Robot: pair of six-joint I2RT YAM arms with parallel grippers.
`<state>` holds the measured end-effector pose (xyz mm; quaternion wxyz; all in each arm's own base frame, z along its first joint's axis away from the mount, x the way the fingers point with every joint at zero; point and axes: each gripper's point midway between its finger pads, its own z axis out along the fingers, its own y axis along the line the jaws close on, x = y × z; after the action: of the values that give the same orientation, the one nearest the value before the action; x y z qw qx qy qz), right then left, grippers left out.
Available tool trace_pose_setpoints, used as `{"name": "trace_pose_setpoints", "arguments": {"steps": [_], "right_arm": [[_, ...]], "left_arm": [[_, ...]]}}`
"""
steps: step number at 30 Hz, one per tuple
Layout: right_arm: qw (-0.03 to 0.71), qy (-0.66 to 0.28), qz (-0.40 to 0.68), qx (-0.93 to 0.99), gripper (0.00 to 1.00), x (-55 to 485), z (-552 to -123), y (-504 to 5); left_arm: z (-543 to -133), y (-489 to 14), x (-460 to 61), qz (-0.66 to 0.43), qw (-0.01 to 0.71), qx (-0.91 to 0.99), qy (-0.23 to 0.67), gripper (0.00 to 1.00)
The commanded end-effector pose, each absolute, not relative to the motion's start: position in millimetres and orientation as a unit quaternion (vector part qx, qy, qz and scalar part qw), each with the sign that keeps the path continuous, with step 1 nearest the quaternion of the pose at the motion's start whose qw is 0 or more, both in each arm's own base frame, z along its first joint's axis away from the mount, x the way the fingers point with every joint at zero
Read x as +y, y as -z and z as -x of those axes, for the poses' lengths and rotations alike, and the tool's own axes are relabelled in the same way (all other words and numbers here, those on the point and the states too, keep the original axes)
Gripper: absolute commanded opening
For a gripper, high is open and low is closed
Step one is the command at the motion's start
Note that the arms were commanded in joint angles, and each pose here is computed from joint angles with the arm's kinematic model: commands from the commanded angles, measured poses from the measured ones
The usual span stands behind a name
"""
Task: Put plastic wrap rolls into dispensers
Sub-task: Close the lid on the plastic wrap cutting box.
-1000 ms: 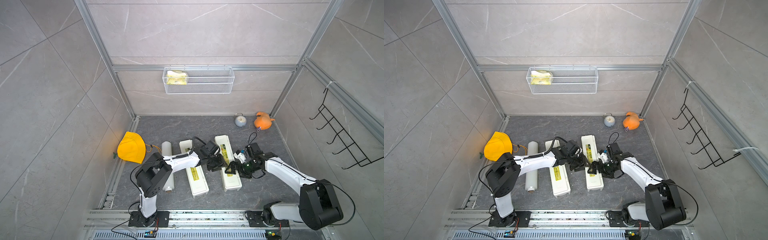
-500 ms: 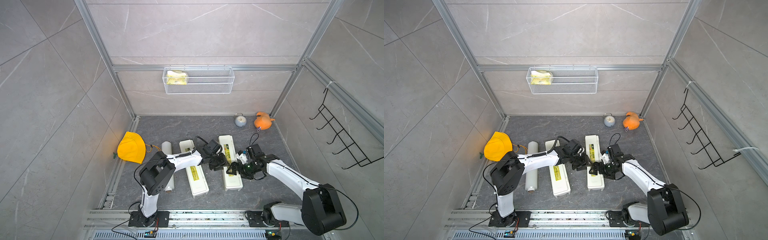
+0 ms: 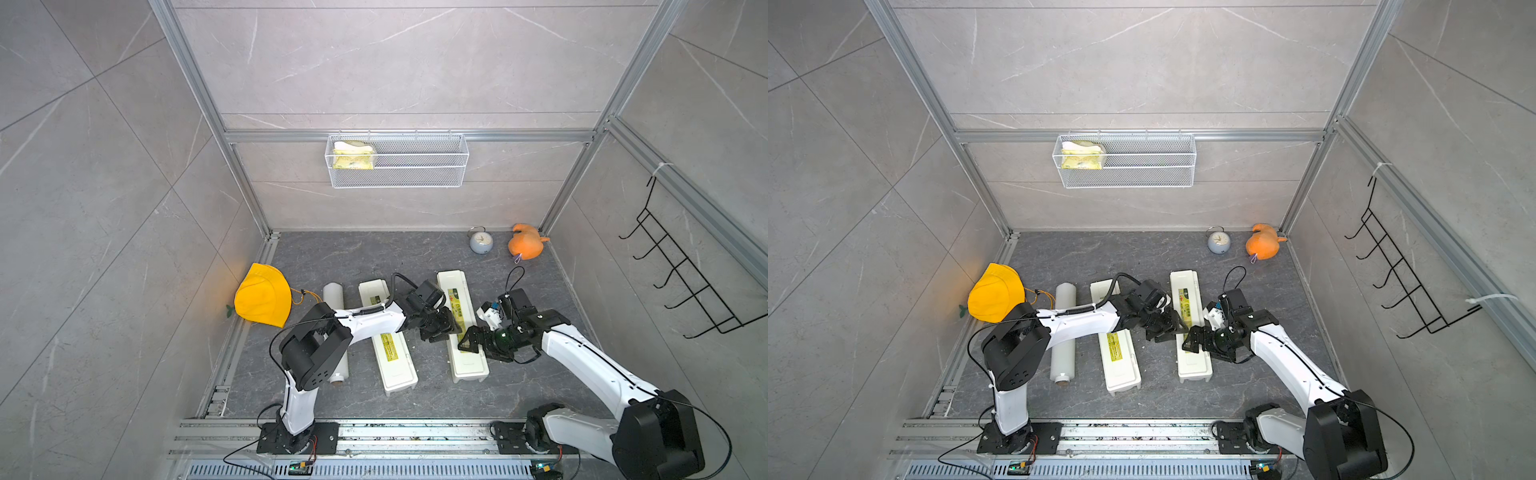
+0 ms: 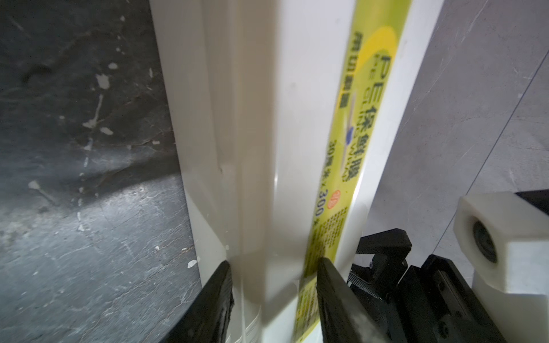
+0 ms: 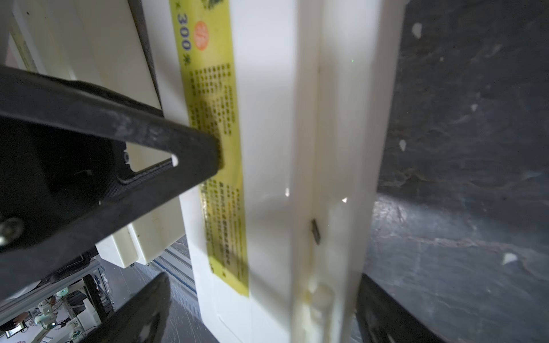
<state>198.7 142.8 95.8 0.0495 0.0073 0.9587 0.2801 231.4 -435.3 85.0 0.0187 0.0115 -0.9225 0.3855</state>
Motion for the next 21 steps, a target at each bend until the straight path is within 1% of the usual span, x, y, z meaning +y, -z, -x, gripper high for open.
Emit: {"name": "trace_pose_setpoints", "arguments": {"steps": [1,4,11,13,16,21], "right_arm": [[0.017,-0.274,-0.028,0.961,0.94,140,-182,-97],[0.013,-0.284,-0.033,0.958,0.94,142,-179,-93],[0.004,-0.340,-0.043,0.939,0.93,159,-176,-89],[0.005,-0.328,-0.042,0.944,0.93,155,-176,-85],[0.009,-0.274,-0.043,0.961,0.94,139,-175,-80],[0.019,-0.331,-0.045,0.942,0.93,157,-182,-90]], "left_arm": [[-189,1,-393,-0.037,0.097,-0.963,-0.251,0.47],[-190,1,-395,-0.036,0.098,-0.962,-0.254,0.47],[-193,-6,-401,-0.032,0.093,-0.959,-0.267,0.48],[-194,-7,-402,-0.032,0.091,-0.959,-0.266,0.48],[-196,-9,-403,-0.031,0.088,-0.960,-0.263,0.48],[-196,-7,-402,-0.034,0.088,-0.961,-0.260,0.48]]}}
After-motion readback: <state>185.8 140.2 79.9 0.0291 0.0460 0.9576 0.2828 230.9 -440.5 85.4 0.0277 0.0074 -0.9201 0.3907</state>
